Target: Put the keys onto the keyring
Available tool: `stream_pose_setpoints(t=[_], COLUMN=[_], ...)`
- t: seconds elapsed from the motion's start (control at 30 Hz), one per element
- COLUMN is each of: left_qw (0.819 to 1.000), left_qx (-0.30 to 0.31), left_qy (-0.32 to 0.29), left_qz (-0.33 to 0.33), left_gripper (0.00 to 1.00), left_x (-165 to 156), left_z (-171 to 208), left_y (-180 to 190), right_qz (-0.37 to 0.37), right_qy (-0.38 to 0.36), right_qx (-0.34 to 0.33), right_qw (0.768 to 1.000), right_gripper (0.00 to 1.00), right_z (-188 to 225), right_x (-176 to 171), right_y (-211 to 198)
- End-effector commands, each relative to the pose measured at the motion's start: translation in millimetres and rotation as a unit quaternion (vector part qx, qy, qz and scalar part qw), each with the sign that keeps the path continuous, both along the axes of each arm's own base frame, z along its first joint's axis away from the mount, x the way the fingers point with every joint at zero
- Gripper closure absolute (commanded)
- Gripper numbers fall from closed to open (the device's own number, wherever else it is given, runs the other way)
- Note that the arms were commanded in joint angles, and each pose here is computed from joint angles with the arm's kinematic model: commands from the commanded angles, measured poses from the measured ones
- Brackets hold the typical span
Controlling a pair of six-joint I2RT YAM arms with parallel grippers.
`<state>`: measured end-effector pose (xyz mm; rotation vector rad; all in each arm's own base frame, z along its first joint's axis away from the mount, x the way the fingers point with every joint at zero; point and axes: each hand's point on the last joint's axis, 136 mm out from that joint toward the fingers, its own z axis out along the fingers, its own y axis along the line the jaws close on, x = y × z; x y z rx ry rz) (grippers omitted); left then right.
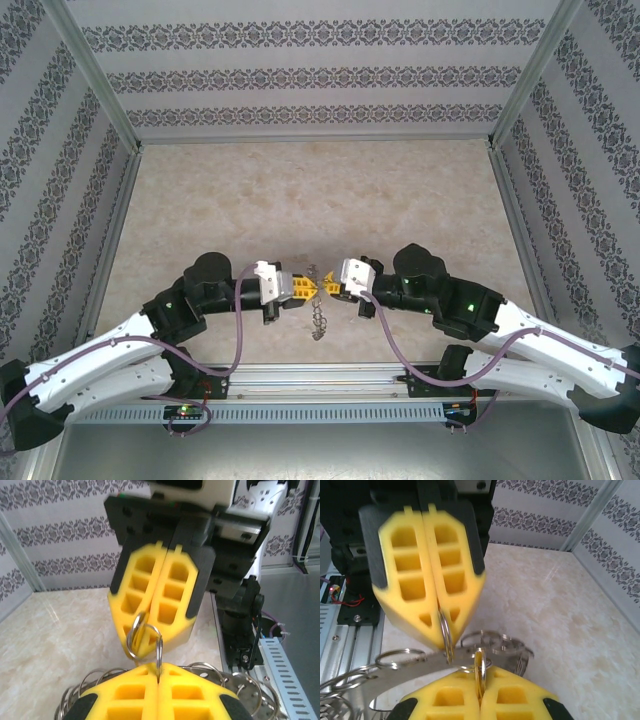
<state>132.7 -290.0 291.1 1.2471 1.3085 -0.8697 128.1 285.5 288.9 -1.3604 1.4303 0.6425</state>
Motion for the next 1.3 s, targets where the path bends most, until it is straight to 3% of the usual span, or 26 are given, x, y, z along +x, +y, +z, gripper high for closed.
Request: stream_pose_setpoints(t=[0.0, 0.23, 0.4, 0.57, 0.6, 0.87, 1.1, 1.27], left_qw=[1.0, 0.998, 0.993, 0.982, 0.98, 0.967, 0.966, 0.966], left_qx=[0.006, 0.039, 0.037, 0.009, 0.006, -0.003, -0.015, -0.017], left_qy=[-0.01, 0.011, 0.028, 0.035, 0.035, 0.044, 0.048, 0.037], left_qz=[0.016, 0.056, 0.107, 0.184, 0.197, 0.249, 0.253, 0.255], left_gripper=[1.0, 1.0, 0.63, 0.47, 0.39, 0.14, 0.09, 0.09], left_x=[9, 24, 39, 57, 59, 69, 69, 71], left_z=[0, -16, -28, -38, -40, -50, -53, -47], left_y=[0, 2, 8, 25, 29, 45, 46, 46], right_qz=[-0.01, -0.042, -0.094, -0.14, -0.153, -0.193, -0.209, -0.212], right_qy=[-0.017, -0.027, -0.01, 0.051, 0.062, 0.115, 0.165, 0.204], right_qx=[-0.007, -0.046, -0.078, -0.08, -0.085, -0.095, -0.087, -0.083], right_qw=[1.0, 0.998, 0.992, 0.986, 0.983, 0.97, 0.96, 0.952], right_gripper=[1.0, 1.0, 1.0, 1.0, 1.0, 1.0, 1.0, 1.0], right_z=[11, 6, 4, -6, -10, -35, -63, -89], right_x=[5, 19, 46, 87, 99, 183, 247, 264], right_y=[-2, -1, -4, -11, -12, -2, 17, 27])
